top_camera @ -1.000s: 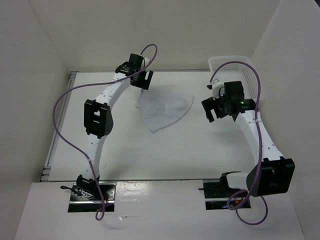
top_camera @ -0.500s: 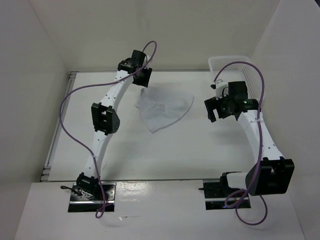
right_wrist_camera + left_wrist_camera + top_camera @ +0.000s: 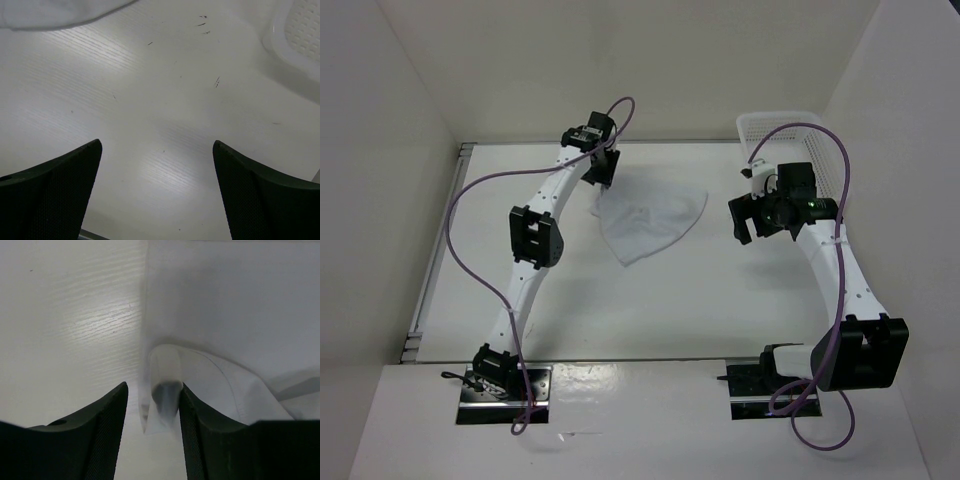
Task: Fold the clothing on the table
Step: Flatten the skirt out
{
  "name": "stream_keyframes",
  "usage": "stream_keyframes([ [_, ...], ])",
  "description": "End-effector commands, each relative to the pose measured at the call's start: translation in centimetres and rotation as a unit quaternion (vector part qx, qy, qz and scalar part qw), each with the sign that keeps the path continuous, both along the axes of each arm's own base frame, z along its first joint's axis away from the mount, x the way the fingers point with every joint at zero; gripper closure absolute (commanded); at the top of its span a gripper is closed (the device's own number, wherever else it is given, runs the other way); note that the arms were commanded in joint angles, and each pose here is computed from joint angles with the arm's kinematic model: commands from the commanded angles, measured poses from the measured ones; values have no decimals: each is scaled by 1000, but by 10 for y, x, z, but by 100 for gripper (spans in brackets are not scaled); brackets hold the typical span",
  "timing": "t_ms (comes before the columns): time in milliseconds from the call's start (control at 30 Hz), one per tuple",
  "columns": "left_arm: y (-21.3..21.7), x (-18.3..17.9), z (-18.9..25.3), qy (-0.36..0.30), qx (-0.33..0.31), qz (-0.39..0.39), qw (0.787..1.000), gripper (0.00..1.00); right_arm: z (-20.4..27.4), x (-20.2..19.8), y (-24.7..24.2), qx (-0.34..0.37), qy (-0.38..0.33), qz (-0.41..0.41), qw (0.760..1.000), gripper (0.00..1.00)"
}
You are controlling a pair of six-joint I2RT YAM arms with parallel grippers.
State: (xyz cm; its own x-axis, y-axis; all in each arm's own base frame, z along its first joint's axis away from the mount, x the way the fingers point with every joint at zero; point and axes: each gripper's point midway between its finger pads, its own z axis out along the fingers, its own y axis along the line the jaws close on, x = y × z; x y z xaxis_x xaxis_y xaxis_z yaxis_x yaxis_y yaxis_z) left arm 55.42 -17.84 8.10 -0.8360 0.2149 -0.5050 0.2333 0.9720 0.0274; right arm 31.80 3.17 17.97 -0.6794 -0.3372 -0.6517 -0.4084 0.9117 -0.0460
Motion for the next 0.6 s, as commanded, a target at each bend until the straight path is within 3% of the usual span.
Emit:
stream_keyframes([
  [0,-8,0,2,-5,-1,7,1000,48,8,-4,1,10,-9,-2,1000,5],
  [67,-8,0,2,-5,-1,7,1000,53,10,-5,1,10,-13,-2,1000,5],
  [167,-8,1,0,-5,-1,7,1000,69,7,-6,1,10,-9,-2,1000,5],
  [200,-8,2,3,-9,-2,7,1000,78,7,-6,1,10,-9,-2,1000,5],
  [233,-14,0,3,-9,-2,2,1000,100,7,-6,1,10,-9,-2,1000,5],
  [300,-8,0,15,-20,6,9,1000,100,10,-6,1,10,-9,-2,1000,5],
  [367,-5,1,59,-58,-1,20,998,100,14,-7,4,18,-11,4,1000,5],
  [567,11,-38,239,-211,-47,9,976,100,23,-3,17,45,-14,33,998,7],
])
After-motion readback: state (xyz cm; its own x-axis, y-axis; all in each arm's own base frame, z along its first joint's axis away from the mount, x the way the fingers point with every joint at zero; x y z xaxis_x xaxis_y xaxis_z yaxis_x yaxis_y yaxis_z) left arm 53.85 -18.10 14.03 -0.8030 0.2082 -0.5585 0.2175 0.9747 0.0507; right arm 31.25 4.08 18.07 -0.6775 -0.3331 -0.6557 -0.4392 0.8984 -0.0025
